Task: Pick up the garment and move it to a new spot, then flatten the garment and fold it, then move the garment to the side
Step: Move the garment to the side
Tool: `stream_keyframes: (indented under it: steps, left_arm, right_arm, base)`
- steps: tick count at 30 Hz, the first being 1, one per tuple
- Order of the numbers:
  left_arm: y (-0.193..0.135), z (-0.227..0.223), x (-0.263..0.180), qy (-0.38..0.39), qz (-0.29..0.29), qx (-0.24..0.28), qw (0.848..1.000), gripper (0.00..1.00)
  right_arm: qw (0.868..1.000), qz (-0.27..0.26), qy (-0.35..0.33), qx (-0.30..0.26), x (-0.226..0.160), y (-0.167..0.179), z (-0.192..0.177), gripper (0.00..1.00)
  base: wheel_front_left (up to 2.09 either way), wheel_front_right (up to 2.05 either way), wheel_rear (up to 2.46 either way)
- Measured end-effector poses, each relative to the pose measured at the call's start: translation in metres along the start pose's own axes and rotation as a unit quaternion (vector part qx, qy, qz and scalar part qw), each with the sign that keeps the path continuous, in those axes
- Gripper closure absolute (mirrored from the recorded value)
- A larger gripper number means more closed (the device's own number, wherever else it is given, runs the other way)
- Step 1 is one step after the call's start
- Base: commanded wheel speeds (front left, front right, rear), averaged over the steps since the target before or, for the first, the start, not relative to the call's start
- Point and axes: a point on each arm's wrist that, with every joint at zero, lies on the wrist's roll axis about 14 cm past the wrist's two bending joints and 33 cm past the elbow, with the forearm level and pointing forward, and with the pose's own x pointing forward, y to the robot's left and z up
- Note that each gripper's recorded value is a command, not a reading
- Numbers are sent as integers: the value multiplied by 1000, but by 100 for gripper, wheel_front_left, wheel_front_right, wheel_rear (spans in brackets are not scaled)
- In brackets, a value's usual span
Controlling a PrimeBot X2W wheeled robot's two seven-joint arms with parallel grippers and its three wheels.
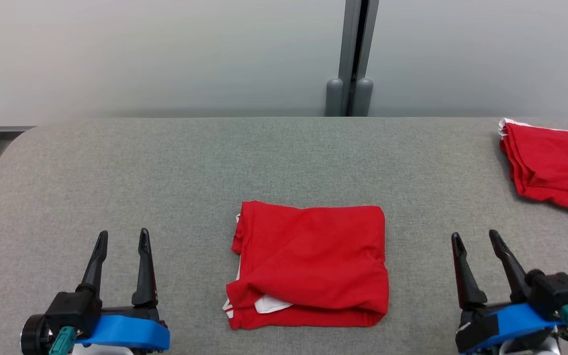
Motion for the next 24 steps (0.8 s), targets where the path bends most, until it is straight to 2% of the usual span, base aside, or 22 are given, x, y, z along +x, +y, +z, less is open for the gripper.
stream_keyframes:
  steps: [4, 10, 24]
  left_arm:
    - [2, -1, 1, 1, 5, -2, 1000, 0]
    - [5, -2, 3, 2, 10, -4, 1000, 0]
    - [18, -8, 11, 10, 34, -9, 999, 0]
  right_arm:
    - [1000, 29, 2, -1, 18, 18, 3, 0]
    - [997, 72, 42, -3, 40, 47, -14, 0]
    - [976, 108, 188, -5, 46, 71, -108, 0]
  base:
    - [0, 0, 0]
    - [0, 0, 0]
    - [0, 0, 0]
